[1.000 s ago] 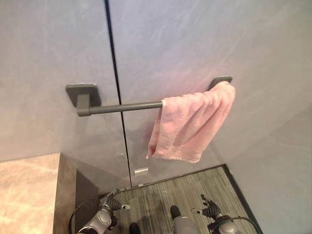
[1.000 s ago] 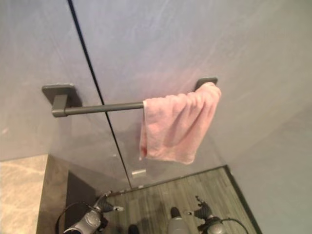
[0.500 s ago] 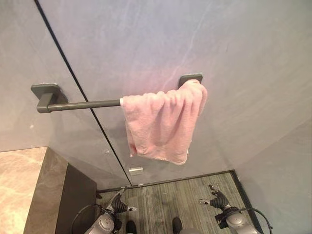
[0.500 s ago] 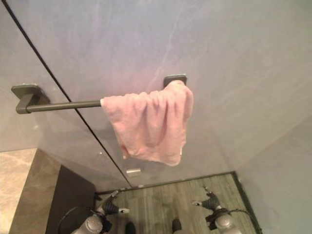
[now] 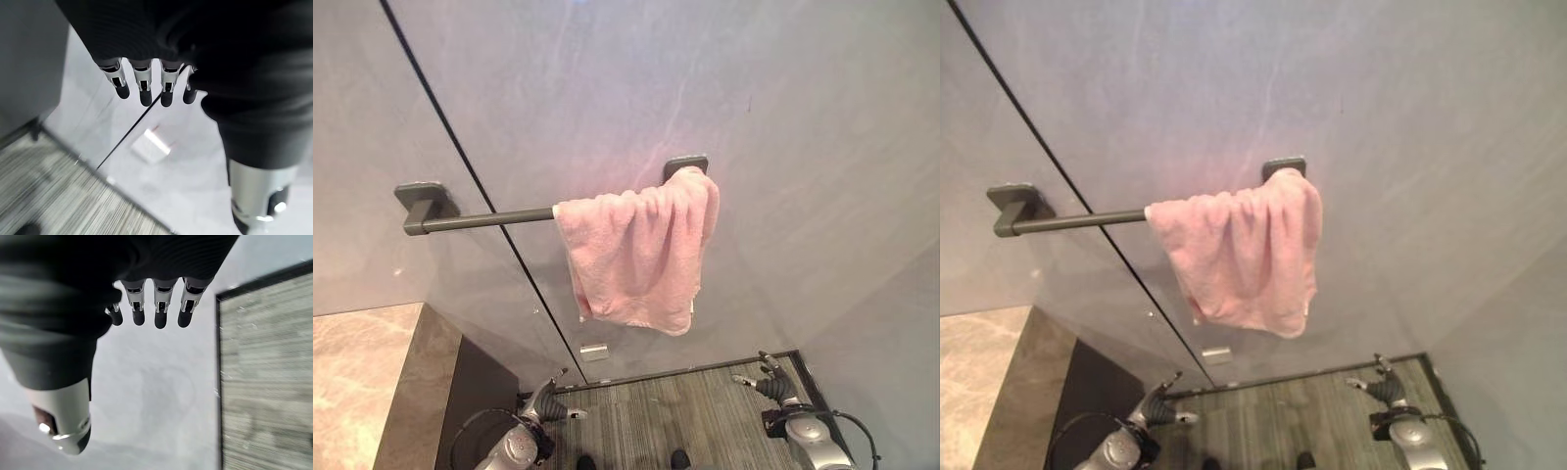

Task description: Put brush and paste in cup on sink, flatten towel.

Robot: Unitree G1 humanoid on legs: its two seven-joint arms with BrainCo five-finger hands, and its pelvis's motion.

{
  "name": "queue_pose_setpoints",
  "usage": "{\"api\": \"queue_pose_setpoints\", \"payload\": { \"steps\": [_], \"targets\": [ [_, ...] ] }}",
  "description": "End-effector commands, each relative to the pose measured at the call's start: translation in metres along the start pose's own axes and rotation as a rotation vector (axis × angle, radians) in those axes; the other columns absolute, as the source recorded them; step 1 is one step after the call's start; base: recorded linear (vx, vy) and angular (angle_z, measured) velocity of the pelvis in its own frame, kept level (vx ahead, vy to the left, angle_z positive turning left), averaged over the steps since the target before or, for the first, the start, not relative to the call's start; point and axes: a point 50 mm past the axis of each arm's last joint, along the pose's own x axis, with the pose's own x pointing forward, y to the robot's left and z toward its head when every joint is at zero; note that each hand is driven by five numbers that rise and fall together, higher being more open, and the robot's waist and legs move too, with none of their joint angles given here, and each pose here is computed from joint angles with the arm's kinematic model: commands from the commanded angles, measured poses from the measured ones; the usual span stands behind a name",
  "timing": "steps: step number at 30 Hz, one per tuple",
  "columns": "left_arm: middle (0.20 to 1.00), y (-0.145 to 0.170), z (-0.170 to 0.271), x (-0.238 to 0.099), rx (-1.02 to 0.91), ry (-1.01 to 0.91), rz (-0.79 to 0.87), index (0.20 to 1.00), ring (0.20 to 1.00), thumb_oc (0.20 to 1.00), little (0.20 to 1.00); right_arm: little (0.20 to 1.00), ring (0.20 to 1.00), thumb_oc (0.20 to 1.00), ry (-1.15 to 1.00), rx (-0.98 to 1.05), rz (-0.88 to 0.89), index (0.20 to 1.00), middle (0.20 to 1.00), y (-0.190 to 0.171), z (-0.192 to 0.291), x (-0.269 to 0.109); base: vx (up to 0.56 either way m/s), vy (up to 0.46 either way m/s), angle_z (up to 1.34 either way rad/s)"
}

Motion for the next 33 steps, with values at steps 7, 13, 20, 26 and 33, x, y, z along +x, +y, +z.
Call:
{"api": "queue_pose_setpoints", "payload": {
  "steps": [7, 13, 20, 26, 33],
  "targets": [
    [1.0, 0.073, 0.034, 0.007, 0.037, -0.203, 0.165, 1.0, 1.0, 1.0, 1.0, 1.0, 1.0, 1.0, -0.309, 0.075, 0.086, 1.0, 1.0, -0.021, 0.089, 0.023, 0.0, 0.0, 0.0],
    [1.0, 0.104, 0.073, 0.009, 0.067, -0.368, 0.204, 1.0, 1.0, 1.0, 1.0, 1.0, 1.0, 1.0, -0.374, 0.102, 0.138, 1.0, 1.0, -0.031, 0.128, 0.034, 0.0, 0.0, 0.0],
    [1.0, 0.121, 0.118, 0.014, 0.001, -0.534, 0.207, 1.0, 1.0, 1.0, 1.0, 1.0, 1.0, 1.0, -0.503, 0.091, 0.231, 1.0, 1.0, -0.021, 0.18, 0.037, 0.0, -0.003, 0.02],
    [1.0, 0.124, 0.149, 0.016, -0.098, -0.648, 0.194, 1.0, 1.0, 1.0, 1.0, 1.0, 1.0, 1.0, -0.577, 0.154, 0.258, 1.0, 1.0, -0.008, 0.207, 0.037, 0.0, -0.002, 0.03],
    [1.0, 0.107, 0.175, 0.017, -0.195, -0.733, 0.151, 1.0, 1.0, 1.0, 1.0, 1.0, 1.0, 1.0, -0.666, 0.273, 0.38, 1.0, 1.0, 0.028, 0.235, 0.028, 0.0, -0.003, 0.03]
  ]
}}
